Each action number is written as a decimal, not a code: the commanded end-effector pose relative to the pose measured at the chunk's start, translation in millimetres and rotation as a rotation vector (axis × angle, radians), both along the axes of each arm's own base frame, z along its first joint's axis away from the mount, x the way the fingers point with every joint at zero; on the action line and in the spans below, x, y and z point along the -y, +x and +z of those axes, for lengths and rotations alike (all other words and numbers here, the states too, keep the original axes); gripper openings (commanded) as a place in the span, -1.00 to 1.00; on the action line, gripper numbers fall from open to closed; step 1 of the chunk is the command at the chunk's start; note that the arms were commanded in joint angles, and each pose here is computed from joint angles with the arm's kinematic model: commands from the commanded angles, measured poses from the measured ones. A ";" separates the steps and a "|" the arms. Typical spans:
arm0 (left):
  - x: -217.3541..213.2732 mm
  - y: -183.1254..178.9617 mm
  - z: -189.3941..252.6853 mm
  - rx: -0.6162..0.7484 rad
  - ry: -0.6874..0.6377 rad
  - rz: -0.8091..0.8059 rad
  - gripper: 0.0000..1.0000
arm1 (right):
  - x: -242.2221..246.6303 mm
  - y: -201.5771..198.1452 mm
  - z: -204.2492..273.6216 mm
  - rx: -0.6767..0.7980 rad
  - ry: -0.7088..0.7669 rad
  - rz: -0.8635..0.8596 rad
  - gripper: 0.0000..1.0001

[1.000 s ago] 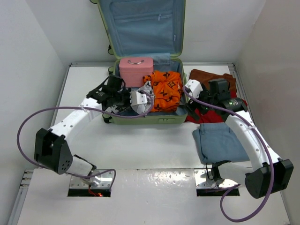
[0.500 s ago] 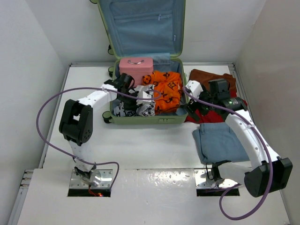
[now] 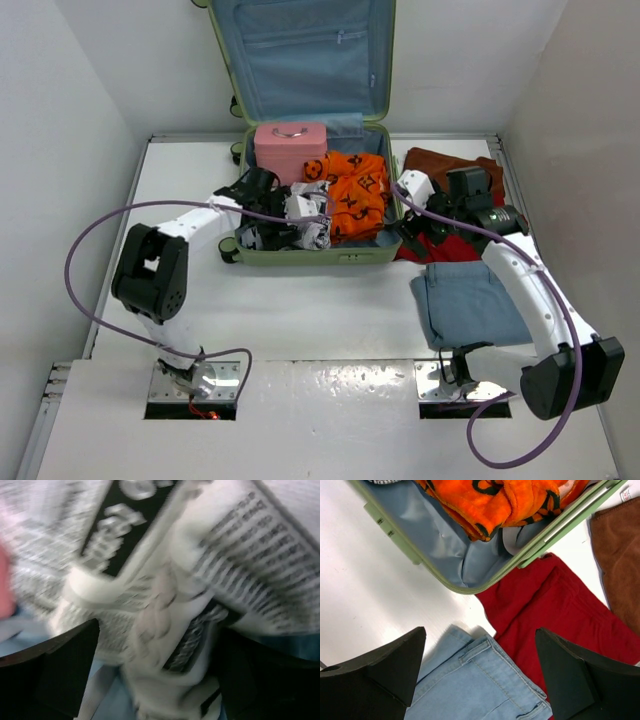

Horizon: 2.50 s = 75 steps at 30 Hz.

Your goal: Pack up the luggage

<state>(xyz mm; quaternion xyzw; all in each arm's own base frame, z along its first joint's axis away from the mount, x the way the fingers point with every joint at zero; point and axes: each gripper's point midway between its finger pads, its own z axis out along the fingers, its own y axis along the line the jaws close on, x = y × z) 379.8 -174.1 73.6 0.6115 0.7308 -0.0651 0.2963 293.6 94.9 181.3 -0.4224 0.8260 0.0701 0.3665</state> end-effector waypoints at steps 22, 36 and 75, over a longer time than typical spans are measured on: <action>38.2 33.9 151.1 0.076 -0.556 0.472 0.79 | -3.2 -0.4 18.1 0.027 0.035 -0.009 0.80; 87.0 -37.2 80.3 -0.057 -0.512 0.415 0.04 | 1.9 -6.6 7.7 0.012 0.010 -0.013 0.80; -2.5 3.6 276.0 0.420 -0.770 0.949 0.98 | 29.1 -110.7 -96.0 -0.465 0.003 -0.426 0.76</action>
